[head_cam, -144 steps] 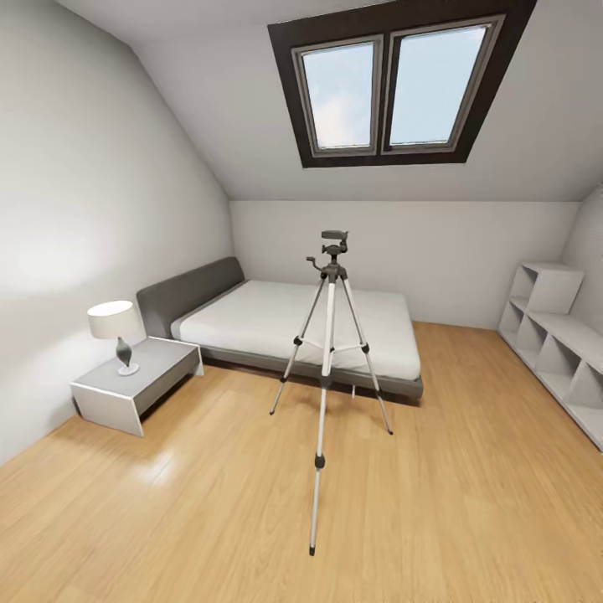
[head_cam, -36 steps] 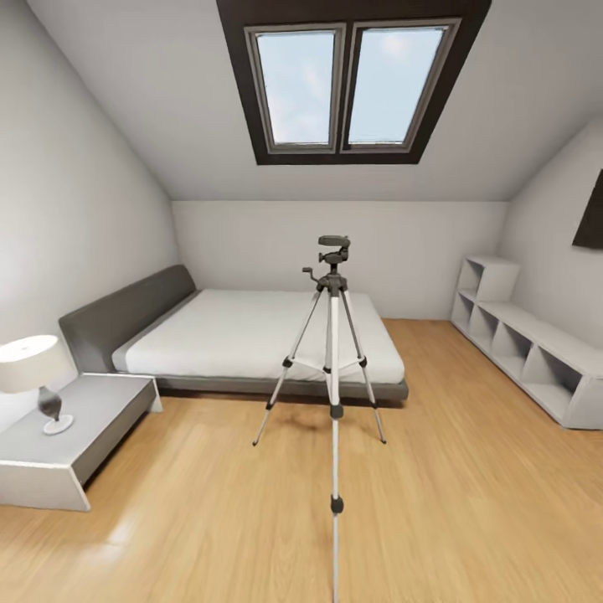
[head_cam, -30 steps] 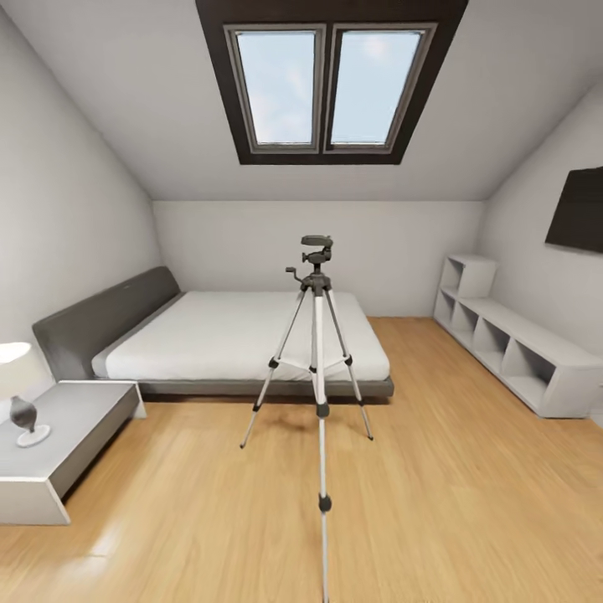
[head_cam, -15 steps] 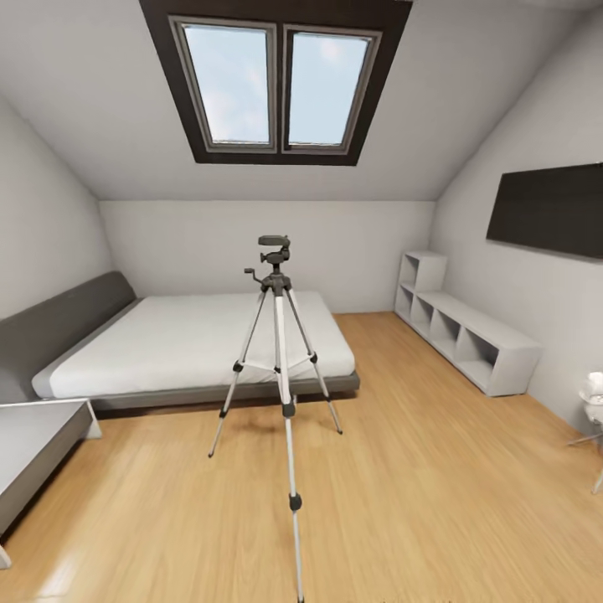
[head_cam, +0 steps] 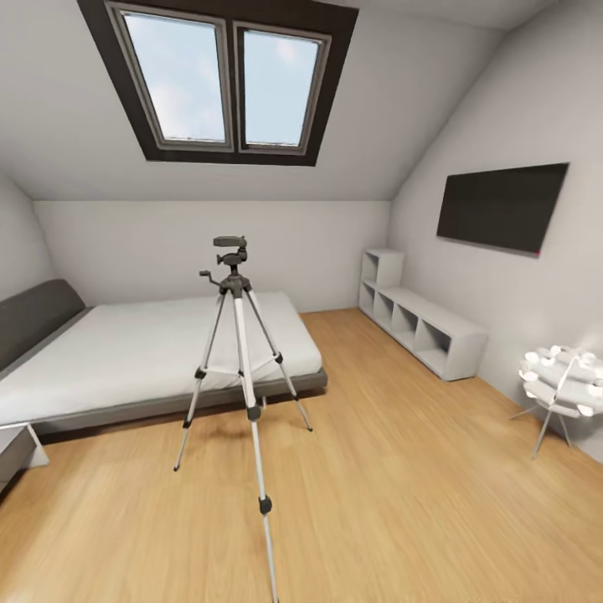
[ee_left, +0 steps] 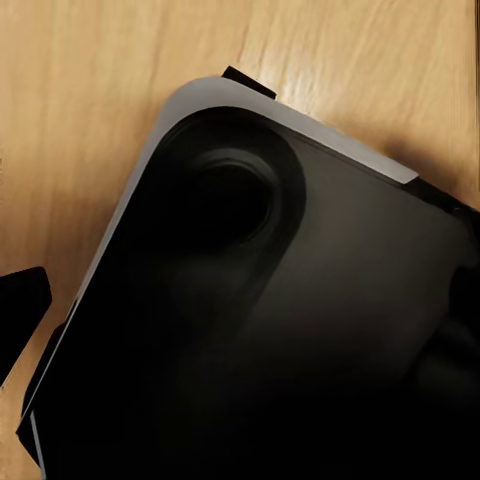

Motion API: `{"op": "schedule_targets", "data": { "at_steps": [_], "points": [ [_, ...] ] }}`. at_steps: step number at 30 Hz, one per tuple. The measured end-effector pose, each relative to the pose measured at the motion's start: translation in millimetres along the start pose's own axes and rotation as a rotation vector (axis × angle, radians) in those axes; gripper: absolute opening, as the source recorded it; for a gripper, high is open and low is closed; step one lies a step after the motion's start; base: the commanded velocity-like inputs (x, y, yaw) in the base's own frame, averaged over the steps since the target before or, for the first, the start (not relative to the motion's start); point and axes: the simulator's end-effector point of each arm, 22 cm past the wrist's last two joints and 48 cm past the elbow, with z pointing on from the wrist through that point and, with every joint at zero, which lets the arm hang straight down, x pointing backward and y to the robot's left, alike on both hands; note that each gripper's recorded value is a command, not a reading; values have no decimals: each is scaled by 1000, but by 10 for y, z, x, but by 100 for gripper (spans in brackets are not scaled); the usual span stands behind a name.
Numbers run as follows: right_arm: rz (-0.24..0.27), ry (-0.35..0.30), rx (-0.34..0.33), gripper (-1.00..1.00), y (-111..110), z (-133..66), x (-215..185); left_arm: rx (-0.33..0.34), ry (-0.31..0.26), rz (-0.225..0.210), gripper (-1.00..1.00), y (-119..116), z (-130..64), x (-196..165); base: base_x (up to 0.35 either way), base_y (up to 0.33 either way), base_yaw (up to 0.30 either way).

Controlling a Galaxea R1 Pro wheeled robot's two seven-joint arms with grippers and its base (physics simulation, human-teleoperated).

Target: Attach the digital camera to the camera tripod in the bedroom.

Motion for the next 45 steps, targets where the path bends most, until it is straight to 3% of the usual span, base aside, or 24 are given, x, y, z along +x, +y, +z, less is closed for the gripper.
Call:
{"op": "schedule_targets", "data": {
  "at_steps": [45],
  "points": [
    [2,1,-10,100,67,0,0,1,0,0,100,-6,0,4,0,0,-294]
  ]
}}
